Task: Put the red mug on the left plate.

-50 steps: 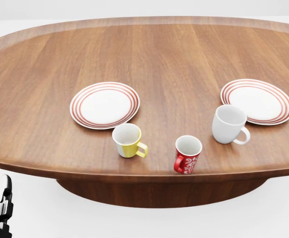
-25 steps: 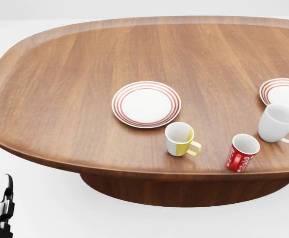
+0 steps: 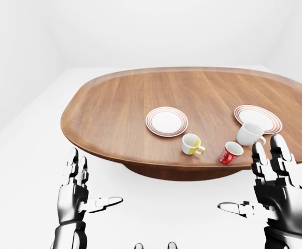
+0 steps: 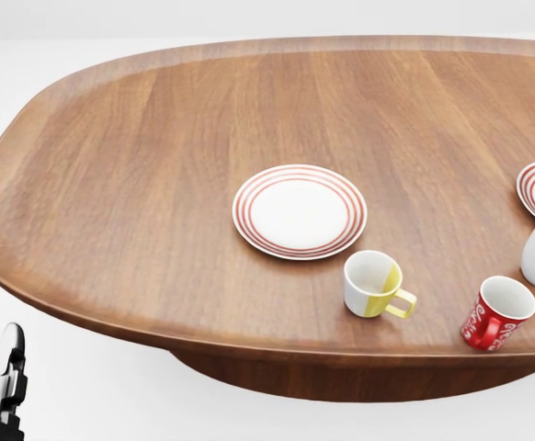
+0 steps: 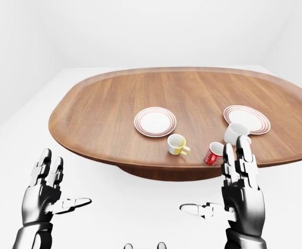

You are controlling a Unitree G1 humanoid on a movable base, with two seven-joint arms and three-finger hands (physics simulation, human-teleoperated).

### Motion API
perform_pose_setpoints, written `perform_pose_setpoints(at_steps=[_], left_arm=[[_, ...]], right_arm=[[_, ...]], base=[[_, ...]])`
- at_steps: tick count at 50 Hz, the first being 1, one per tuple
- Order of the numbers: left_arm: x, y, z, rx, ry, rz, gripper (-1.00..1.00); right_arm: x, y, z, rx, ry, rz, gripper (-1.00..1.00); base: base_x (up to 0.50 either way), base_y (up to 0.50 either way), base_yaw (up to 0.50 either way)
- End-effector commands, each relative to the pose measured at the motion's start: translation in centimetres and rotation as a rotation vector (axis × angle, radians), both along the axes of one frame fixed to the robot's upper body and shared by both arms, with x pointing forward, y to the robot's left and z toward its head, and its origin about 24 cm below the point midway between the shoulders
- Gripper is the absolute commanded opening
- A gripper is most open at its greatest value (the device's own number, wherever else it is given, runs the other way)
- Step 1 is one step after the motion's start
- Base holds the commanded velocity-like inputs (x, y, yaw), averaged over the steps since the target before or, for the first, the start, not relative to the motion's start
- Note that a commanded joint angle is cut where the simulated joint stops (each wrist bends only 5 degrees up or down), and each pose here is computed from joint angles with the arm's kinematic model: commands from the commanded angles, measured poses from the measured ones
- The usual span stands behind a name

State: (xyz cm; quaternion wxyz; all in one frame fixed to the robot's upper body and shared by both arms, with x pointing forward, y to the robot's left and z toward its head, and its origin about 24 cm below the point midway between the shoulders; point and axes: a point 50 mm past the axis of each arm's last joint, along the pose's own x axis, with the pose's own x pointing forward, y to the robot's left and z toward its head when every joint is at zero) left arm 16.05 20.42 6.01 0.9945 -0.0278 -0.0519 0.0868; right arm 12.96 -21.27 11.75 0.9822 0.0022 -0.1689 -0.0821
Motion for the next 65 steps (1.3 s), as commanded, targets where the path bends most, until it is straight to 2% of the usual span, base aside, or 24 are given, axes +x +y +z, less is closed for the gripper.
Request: perform_pose_setpoints(at_steps=[1,20,45,56,65], left_arm=[[0.17,-0.05,0.08,-0.002,-0.006,-0.004,1.00],[0.24,-0.13,-0.03,-0.001,-0.002,-0.007,1.00],[0.31,-0.20,0.02,0.002,-0.003,-0.010,1.00],[0.28,-0.19,0.00,0.001,-0.003,-0.010,1.00],[0.34,-0.16,-0.04,0.000,-0.002,-0.011,1.00]], right_arm=[[0.14,0.01,0.08,0.001,-0.007,0.006,1.00],[0.36,0.03,-0.10,-0.010,0.013,-0.018,1.00],[0.47,-0.06,0.03,-0.014,0.016,-0.032,1.00],[0.24,0.03,0.05,0.018,-0.005,0.025,1.00],[0.29,0.08,-0.02,0.024,-0.006,0.033,1.00]], base=[[0.50,0.00,0.00],[0.50,0.05,0.00],[0.50,0.22,0.00],[0.50,0.13,0.00],[0.50,-0.05,0.00]])
